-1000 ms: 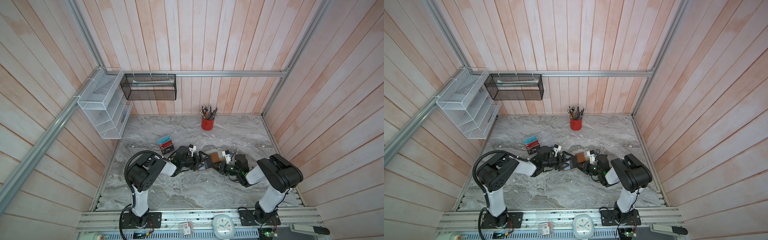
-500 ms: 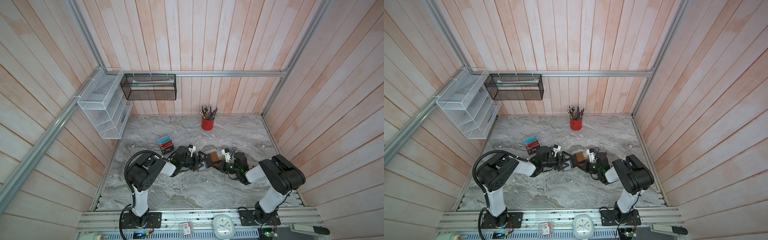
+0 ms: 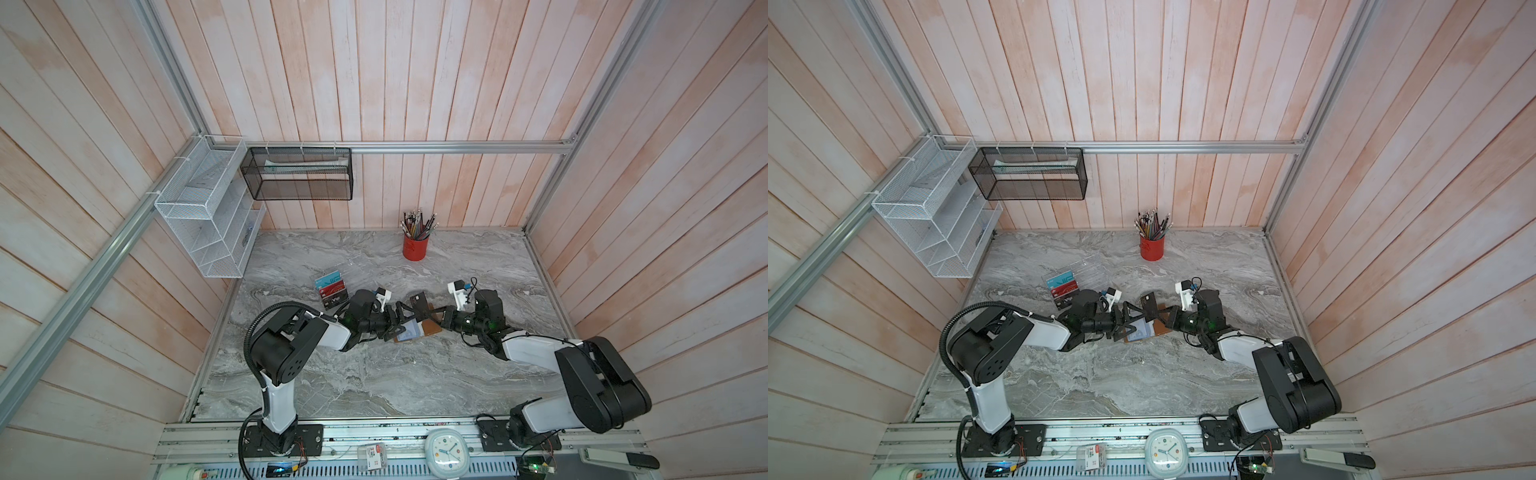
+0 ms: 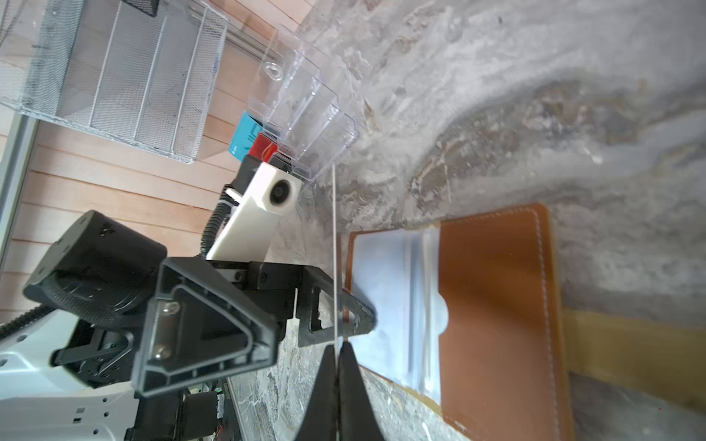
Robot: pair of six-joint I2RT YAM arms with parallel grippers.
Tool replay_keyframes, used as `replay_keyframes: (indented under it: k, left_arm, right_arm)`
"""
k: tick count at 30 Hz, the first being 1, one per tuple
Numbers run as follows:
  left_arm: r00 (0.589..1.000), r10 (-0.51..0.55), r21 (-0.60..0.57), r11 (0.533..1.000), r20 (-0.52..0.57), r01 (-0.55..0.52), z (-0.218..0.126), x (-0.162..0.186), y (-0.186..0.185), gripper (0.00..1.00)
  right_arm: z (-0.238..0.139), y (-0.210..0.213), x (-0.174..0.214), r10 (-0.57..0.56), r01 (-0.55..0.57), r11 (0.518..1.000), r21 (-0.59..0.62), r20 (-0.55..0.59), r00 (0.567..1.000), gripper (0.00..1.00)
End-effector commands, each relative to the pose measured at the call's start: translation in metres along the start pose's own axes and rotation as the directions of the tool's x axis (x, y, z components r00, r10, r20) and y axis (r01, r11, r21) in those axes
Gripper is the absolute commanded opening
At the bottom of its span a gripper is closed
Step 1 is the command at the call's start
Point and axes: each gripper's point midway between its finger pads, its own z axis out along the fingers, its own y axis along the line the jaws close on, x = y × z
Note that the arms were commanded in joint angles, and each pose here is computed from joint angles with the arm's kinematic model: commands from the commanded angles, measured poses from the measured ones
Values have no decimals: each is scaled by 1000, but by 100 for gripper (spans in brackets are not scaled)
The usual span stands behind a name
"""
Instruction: Take the credit cards out of the card holder
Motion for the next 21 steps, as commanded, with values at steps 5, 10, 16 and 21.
replay_keyframes:
  k: [5,10,16,21]
  left_arm:
    - [979,194,112,973,69,-201,-20,-18,-67,98]
    - [960,261,-29,965,99,-259,-37,-32,-76,98]
    - [956,280,-260,933,91,-249,-55,-47,-66,98]
    - [961,262,-309,924,86,-225,-73,-52,-63,98]
  right_arm:
    - [-9,20,1,-92,95,995,14,-121,988,0]
    - [-15,24,-3,-155,168,983,74,-153,976,0]
    - [-15,30,-9,-268,304,935,186,-192,944,0]
    - [-9,49,-4,-406,459,856,238,-239,882,0]
